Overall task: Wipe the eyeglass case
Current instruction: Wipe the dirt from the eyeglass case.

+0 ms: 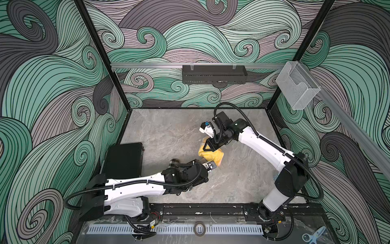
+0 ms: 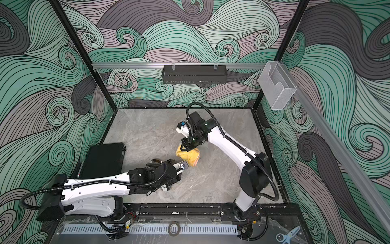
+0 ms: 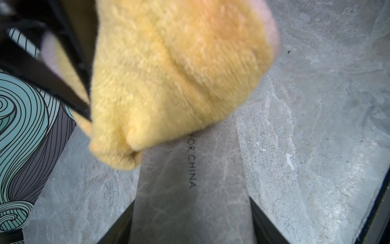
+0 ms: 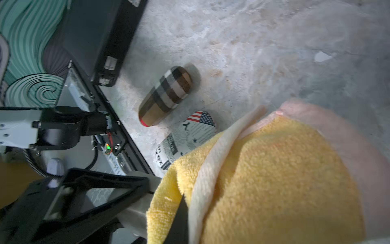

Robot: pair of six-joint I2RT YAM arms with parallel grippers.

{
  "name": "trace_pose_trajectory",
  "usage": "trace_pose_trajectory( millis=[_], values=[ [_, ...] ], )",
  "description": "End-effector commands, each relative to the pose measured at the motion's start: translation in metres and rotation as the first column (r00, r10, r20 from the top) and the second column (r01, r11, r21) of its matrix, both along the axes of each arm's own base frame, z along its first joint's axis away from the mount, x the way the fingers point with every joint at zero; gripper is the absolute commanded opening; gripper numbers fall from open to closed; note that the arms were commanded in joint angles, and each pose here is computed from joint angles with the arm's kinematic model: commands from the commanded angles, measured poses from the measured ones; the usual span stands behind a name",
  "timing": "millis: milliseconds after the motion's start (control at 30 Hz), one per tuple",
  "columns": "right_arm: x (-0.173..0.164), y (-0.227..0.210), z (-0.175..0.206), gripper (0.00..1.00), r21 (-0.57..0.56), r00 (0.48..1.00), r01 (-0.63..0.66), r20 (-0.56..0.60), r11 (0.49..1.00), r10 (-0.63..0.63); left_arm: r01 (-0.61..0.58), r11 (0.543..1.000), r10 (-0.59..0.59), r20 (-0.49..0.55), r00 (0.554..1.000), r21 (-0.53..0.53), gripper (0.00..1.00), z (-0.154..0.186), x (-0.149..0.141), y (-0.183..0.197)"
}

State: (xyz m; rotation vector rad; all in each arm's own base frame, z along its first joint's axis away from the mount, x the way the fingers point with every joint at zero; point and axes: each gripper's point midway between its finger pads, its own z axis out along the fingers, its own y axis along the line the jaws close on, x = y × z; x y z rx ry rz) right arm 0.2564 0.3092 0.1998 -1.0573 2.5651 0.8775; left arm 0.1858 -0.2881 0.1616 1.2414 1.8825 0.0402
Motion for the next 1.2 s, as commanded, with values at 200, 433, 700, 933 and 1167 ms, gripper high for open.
trace_pose_trajectory(
  millis=[200, 433, 700, 933, 1167],
  values=[
    [0.017, -0.033, -0.015, 0.0, -0.097, 0.99, 0.137, 0.039, 0.986, -0.134, -0.016, 0.996, 0.021, 0.058, 0.998, -0.087, 0.47, 0.023, 0.011, -0.022],
    [0.024, -0.047, -0.01, 0.0, -0.083, 0.984, 0.177, 0.019, 0.981, -0.176, -0.014, 0.998, 0.018, 0.06, 0.998, -0.066, 0.47, 0.02, 0.012, -0.023],
    [-0.019, 0.012, 0.009, 0.0, 0.108, 0.992, -0.056, -0.103, 0.993, 0.068, -0.02, 0.997, 0.024, 0.058, 0.998, -0.07, 0.47, 0.02, 0.012, -0.023],
    [0.027, -0.056, -0.041, 0.0, -0.22, 0.983, 0.185, 0.03, 0.958, -0.182, -0.037, 0.995, 0.041, 0.044, 0.998, -0.092, 0.47, 0.018, 0.01, -0.018],
    [0.024, -0.051, -0.03, 0.0, -0.156, 0.984, 0.179, 0.011, 0.972, -0.179, -0.051, 0.996, 0.055, 0.044, 0.998, -0.077, 0.47, 0.012, 0.012, -0.016]
  ],
)
